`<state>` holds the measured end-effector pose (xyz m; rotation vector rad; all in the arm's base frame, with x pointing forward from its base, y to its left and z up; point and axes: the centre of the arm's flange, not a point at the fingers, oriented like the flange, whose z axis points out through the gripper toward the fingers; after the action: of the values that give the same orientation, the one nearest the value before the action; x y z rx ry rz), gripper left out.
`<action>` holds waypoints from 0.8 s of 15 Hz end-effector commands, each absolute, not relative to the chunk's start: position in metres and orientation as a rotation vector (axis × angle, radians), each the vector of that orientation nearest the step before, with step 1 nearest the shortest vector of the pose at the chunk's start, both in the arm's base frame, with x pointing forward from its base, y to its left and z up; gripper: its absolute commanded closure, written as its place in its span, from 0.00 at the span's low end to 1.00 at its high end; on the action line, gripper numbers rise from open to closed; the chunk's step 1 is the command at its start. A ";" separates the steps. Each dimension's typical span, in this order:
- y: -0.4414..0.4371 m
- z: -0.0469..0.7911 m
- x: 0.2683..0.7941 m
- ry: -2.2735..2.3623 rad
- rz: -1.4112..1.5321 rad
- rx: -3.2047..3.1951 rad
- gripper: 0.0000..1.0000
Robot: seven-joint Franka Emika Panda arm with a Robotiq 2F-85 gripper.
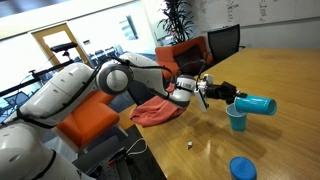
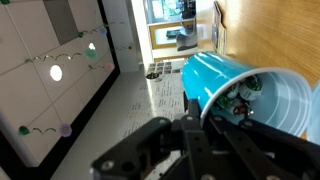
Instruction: Pour the contents in the blue cup on the left into the cup on the right
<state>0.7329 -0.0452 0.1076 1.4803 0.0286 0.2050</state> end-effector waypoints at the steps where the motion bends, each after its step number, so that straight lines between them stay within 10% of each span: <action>1: -0.038 0.113 0.737 0.035 0.178 1.409 0.99; 12: -0.037 0.105 0.736 0.078 0.131 1.334 0.99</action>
<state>0.7276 -0.0399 0.1030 1.3804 0.0625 0.1633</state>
